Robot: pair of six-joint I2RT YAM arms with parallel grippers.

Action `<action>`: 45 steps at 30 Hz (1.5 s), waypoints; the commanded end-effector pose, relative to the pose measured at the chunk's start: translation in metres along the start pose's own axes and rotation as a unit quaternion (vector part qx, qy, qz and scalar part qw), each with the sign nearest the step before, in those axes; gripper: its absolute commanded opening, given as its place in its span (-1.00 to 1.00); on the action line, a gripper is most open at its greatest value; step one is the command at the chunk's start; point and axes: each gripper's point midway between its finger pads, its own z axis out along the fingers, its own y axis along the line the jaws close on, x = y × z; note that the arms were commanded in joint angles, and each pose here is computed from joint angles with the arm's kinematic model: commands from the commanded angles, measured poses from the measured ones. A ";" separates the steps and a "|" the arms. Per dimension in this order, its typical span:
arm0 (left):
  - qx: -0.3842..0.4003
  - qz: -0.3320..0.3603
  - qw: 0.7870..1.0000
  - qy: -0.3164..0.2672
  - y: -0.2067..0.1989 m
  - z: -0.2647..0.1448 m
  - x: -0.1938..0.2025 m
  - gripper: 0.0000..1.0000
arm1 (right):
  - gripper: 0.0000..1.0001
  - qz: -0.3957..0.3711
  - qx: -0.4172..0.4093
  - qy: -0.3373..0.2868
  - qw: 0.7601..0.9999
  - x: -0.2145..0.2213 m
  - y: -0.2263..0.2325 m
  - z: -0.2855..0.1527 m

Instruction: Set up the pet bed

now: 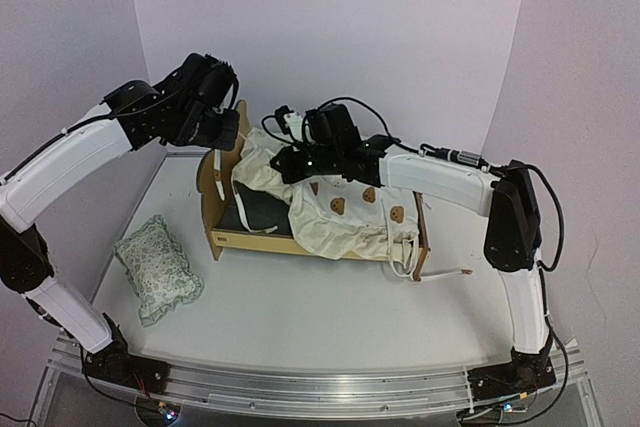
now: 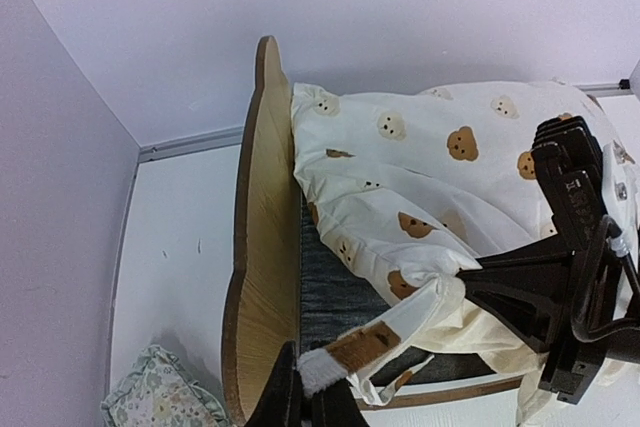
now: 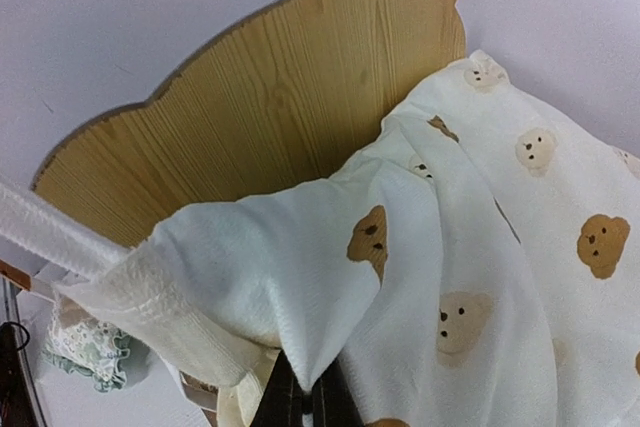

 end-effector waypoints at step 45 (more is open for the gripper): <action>-0.007 -0.062 0.995 0.075 0.016 0.017 0.107 -0.89 | 0.17 -0.023 -0.106 0.102 0.989 0.071 0.059 -0.051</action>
